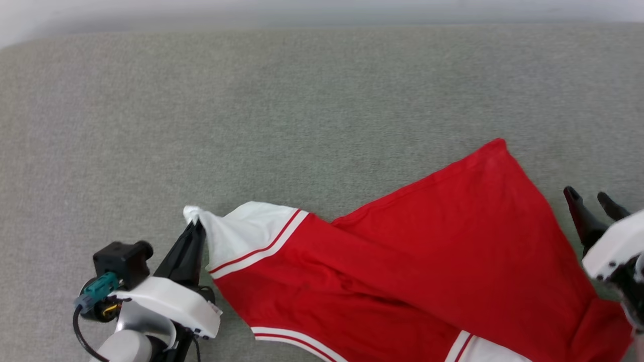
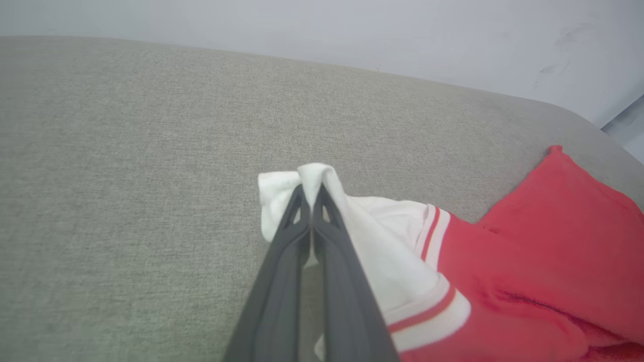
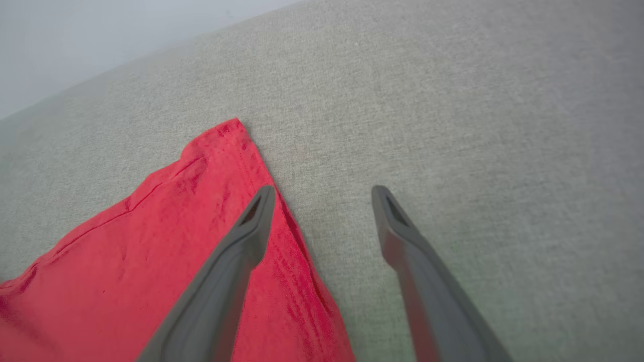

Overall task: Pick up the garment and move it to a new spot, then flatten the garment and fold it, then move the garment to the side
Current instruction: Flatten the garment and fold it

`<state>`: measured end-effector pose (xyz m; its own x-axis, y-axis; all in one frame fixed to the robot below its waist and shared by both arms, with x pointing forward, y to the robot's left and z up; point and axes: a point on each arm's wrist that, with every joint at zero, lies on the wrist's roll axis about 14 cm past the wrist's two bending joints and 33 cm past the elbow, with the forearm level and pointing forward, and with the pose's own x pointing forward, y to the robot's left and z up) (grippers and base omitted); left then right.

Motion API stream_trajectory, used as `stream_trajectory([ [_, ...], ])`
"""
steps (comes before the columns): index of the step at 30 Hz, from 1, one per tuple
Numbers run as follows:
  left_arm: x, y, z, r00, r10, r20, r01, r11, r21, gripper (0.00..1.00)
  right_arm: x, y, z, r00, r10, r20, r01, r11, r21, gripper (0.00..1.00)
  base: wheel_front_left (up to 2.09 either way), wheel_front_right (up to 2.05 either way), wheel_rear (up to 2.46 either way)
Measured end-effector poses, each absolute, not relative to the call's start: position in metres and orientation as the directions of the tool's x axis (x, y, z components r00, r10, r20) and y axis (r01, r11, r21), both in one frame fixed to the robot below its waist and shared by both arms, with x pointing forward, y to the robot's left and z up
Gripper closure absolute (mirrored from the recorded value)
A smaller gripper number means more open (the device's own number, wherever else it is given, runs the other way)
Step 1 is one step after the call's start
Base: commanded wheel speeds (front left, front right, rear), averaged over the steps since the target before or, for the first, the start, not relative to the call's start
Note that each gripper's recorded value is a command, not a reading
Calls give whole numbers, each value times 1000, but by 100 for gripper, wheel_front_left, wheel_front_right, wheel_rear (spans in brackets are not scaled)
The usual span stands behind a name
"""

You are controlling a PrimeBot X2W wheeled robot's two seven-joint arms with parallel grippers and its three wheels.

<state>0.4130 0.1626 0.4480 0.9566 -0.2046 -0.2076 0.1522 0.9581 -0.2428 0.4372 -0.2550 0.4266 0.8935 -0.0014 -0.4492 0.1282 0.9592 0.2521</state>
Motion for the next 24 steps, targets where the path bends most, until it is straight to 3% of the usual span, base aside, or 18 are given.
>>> stream_trajectory([
  [5, 421, 159, 449, 958, -215, -188, 164, 953, -255, 100, 469, -236, 414, 777, 117, -619, 26, 976, 217, 0, 0, 0, 0],
  [12, 432, 162, 444, 962, -211, -176, 161, 952, -262, 100, 505, -201, 402, 653, 205, -729, -113, 978, 174, 0, 0, 0, 0],
  [16, 436, 165, 436, 962, -202, -184, 150, 954, -261, 100, 508, -178, 378, 565, 258, -783, -167, 966, 198, 0, 0, 0, 0],
  [22, 437, 172, 425, 963, -176, -205, 119, 957, -263, 100, 498, -171, 349, 400, 301, -866, -146, 953, 264, 0, 0, 0, 0],
  [23, 437, 174, 423, 963, -173, -209, 115, 958, -262, 100, 497, -172, 347, 386, 303, -871, -142, 953, 269, 62, 0, 0, 0],
  [24, 437, 175, 422, 963, -169, -211, 111, 959, -261, 100, 495, -172, 346, 371, 303, -877, -135, 953, 272, 100, 0, 0, 0],
])
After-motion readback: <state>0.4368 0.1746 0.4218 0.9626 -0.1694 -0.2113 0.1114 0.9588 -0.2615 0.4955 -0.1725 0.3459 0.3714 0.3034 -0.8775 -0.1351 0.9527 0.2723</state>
